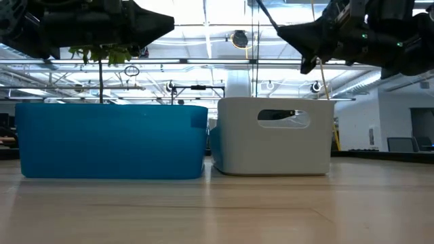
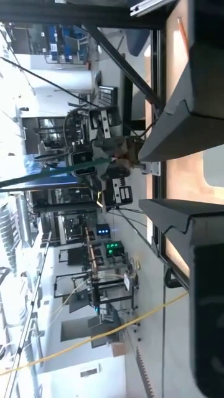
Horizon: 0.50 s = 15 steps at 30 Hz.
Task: Sort pens & pencils
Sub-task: Put the top green colored pencil into the white bin
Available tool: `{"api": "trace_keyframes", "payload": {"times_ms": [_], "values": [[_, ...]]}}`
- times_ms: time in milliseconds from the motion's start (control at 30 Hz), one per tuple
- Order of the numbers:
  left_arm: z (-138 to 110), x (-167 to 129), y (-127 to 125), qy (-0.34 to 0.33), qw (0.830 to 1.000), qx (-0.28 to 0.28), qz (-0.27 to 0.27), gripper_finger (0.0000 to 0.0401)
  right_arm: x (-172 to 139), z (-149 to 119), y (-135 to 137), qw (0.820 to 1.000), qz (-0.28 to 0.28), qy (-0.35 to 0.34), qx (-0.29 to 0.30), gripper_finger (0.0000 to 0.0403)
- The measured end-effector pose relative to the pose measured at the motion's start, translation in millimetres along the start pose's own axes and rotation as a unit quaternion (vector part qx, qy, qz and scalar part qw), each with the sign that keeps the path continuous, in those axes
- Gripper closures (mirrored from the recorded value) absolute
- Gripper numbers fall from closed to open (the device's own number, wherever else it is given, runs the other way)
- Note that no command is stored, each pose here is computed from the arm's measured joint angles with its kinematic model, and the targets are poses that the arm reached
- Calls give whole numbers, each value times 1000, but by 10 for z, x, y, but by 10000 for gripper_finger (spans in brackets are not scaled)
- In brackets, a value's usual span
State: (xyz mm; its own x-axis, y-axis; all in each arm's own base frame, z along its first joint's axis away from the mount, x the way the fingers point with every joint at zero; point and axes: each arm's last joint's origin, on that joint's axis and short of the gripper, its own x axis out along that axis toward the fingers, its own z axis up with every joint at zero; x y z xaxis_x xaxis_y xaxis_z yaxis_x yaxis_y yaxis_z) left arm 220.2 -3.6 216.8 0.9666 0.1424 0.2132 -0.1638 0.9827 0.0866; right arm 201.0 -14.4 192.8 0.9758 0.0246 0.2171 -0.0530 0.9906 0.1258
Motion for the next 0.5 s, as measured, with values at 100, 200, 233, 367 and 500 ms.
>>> {"api": "trace_keyframes", "payload": {"times_ms": [100,200,233,367,500], "values": [[3,-2,-14,-1,1000,-6,-8,288,78,-18,17,1000,6,7,-4,402],[23,-9,-31,-8,1000,-5,-23,288,102,-40,12,1000,5,13,-3,402],[25,-10,-40,-8,1000,-5,-27,288,104,-47,11,1000,5,14,-2,402],[23,-11,-46,-8,1000,-4,-30,288,104,-55,10,1000,4,17,3,403],[22,-11,-47,-7,1000,-4,-30,288,92,-174,-9,996,-7,83,23,403]]}}
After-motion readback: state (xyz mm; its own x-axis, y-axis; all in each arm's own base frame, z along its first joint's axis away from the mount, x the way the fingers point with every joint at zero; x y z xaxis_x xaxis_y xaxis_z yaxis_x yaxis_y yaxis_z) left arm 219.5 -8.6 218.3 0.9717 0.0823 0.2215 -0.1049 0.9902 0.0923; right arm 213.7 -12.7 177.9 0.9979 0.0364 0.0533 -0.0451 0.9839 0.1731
